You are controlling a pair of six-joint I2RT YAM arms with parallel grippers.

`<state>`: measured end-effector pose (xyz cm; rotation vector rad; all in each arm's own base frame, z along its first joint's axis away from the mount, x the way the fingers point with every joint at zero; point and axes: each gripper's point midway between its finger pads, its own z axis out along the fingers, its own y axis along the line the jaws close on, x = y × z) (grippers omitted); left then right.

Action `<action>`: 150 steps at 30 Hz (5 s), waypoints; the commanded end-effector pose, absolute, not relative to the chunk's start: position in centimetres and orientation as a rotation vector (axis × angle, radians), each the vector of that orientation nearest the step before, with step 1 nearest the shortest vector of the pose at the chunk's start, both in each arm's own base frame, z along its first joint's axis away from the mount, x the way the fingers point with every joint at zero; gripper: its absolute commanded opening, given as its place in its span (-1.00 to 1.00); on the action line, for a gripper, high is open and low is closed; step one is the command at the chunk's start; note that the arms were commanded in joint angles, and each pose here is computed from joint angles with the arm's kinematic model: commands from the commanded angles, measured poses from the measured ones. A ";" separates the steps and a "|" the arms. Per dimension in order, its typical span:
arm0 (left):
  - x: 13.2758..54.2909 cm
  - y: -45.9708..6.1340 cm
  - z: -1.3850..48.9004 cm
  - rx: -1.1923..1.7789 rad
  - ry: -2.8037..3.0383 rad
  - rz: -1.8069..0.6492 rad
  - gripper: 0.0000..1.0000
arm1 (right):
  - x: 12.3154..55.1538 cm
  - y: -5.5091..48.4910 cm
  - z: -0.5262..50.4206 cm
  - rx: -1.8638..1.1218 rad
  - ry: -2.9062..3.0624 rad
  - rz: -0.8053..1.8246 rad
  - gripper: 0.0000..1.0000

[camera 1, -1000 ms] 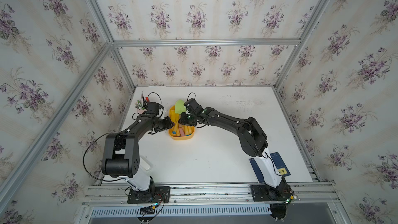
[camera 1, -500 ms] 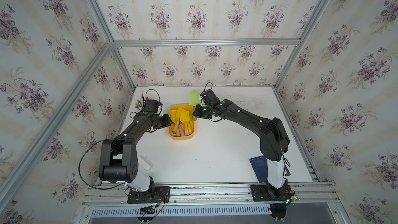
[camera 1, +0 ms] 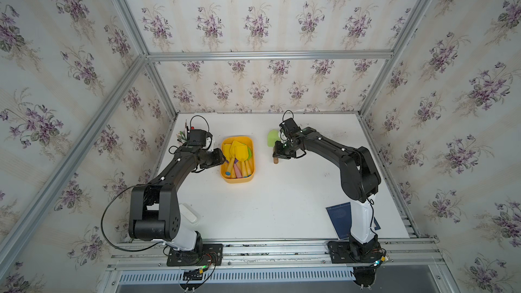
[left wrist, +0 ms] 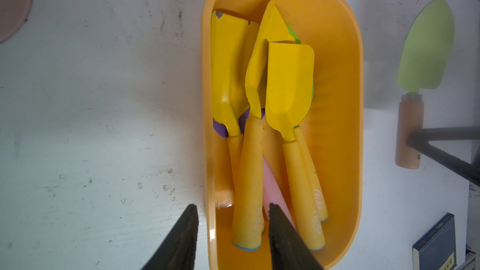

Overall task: Take the shovel out of the storage box
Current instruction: Pick up the shovel from the storage box, then place the shovel at the center of the board, then pick up the shovel from the storage box.

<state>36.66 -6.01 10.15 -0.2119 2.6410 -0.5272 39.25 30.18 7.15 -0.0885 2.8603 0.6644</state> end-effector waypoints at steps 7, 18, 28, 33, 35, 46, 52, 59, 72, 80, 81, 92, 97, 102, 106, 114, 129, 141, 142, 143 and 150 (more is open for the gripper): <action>37.0 -6.3 9.5 -0.206 2.655 -0.551 -0.09 | 41.0 29.4 4.8 -0.082 2.926 0.686 -0.72; 37.1 -6.2 9.1 -0.203 2.667 -0.545 -0.09 | 41.5 30.8 3.4 -0.087 2.954 0.752 -0.71; 37.2 -6.3 8.7 -0.202 2.674 -0.550 -0.09 | 41.5 31.8 2.9 -0.100 2.961 0.798 -0.65; 37.1 -6.3 8.5 -0.204 2.680 -0.552 -0.09 | 41.5 31.8 2.6 -0.098 2.967 0.794 -0.61; 37.1 -6.3 8.5 -0.204 2.680 -0.552 -0.09 | 41.5 31.8 2.7 -0.097 2.967 0.792 -0.59; 37.2 -6.4 8.8 -0.199 2.675 -0.559 -0.09 | 41.7 31.3 3.3 -0.090 2.952 0.753 -0.25; 37.1 -6.4 8.7 -0.202 2.681 -0.558 -0.09 | 41.7 31.4 3.8 -0.094 2.943 0.766 -0.18; 36.9 -6.3 9.0 -0.200 2.681 -0.550 -0.07 | 41.7 30.6 5.0 -0.087 2.916 0.717 0.06; 36.7 -6.4 9.8 -0.213 2.660 -0.560 -0.05 | 39.4 32.4 15.1 -0.182 2.727 0.664 0.04; 36.5 -6.6 9.0 -0.220 2.663 -0.581 -0.09 | 35.1 42.2 17.5 -0.402 2.694 0.740 -0.04; 36.5 -6.7 8.9 -0.221 2.665 -0.587 -0.09 | 34.9 43.2 16.9 -0.425 2.710 0.728 -0.05; 36.4 -6.8 7.9 -0.218 2.677 -0.600 -0.15 | 35.0 45.5 10.8 -0.462 2.827 0.632 -0.12; 36.3 -6.8 7.6 -0.211 2.679 -0.595 -0.16 | 34.9 45.9 9.7 -0.470 2.843 0.647 -0.14; 36.4 -6.9 7.2 -0.217 2.684 -0.605 -0.18 | 34.6 46.1 8.3 -0.484 2.867 0.625 -0.15; 36.4 -7.0 7.1 -0.210 2.680 -0.618 -0.23 | 34.5 45.8 7.3 -0.485 2.874 0.562 -0.16; 36.3 -7.4 6.5 -0.211 2.687 -0.651 -0.37 | 34.3 45.4 6.1 -0.482 2.883 0.473 -0.18; 36.4 -8.7 5.6 -0.183 2.707 -0.680 -0.44 | 34.2 44.8 3.7 -0.474 2.909 0.380 -0.28; 36.7 -9.1 5.4 -0.169 2.710 -0.681 -0.44 | 34.6 45.1 2.9 -0.475 2.900 0.380 -0.46; 36.6 -9.1 5.4 -0.168 2.712 -0.681 -0.45 | 34.7 45.1 2.8 -0.471 2.901 0.381 -0.51; 36.6 -9.0 5.3 -0.167 2.714 -0.678 -0.44 | 34.7 45.1 2.7 -0.469 2.901 0.379 -0.54; 36.6 -8.8 5.5 -0.166 2.718 -0.659 -0.44 | 35.1 45.3 4.0 -0.454 2.871 0.397 -0.77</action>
